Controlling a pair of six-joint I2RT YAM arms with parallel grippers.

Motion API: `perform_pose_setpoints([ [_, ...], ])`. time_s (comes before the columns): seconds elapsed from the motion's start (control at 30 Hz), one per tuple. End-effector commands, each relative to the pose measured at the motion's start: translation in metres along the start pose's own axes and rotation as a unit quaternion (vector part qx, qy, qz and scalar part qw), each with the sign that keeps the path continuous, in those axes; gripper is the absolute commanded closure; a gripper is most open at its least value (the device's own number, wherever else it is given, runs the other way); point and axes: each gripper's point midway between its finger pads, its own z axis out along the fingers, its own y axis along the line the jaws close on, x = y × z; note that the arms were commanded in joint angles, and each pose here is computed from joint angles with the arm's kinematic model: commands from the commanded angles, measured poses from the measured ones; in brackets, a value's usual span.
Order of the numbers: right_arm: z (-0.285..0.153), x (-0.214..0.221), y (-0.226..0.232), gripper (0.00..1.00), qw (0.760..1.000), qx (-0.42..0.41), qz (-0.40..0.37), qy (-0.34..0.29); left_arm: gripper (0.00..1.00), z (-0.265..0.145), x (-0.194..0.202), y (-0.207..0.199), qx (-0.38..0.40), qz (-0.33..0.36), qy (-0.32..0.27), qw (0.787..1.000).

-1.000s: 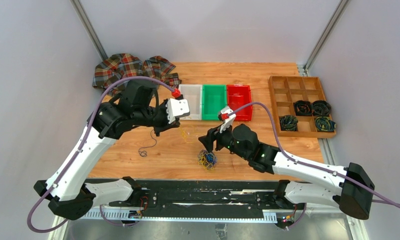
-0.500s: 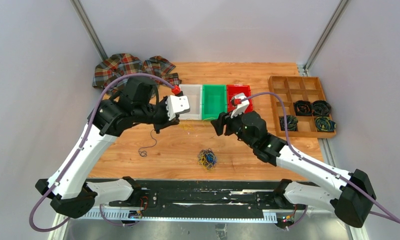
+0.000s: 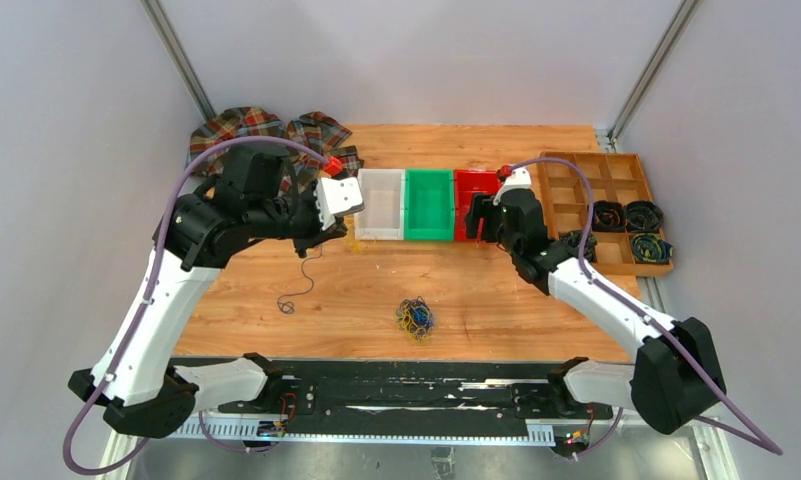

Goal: Untangle the cables
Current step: Untie the cable, then move the bin to the center of the board.

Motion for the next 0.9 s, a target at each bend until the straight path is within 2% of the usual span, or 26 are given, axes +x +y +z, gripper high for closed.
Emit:
perform_pose_setpoints([
  [0.0,0.01,-0.019,-0.028,0.29,0.998,0.067,-0.008,-0.011,1.0,-0.003,-0.004,-0.001,0.01,0.002,-0.005,1.0],
  [0.17,0.035,-0.024,-0.064,0.27,0.991,0.132,-0.024,0.01,0.99,0.014,0.0,0.007,0.019,-0.017,0.013,1.0],
  [0.23,0.047,-0.025,-0.071,0.28,0.991,0.135,-0.017,0.018,1.0,0.017,0.0,0.009,0.021,-0.015,0.016,1.0],
  [0.47,0.078,-0.033,-0.055,0.3,0.994,0.106,-0.013,0.034,0.99,0.044,0.013,0.043,-0.028,-0.017,0.03,0.999],
  [0.57,0.092,-0.029,-0.045,0.31,0.995,0.088,-0.011,0.044,1.0,0.059,0.018,0.059,-0.027,-0.042,0.04,0.998],
  [0.87,0.126,0.002,-0.003,0.38,0.995,0.026,-0.033,0.094,1.0,0.058,0.026,0.057,-0.018,-0.057,0.034,0.998],
])
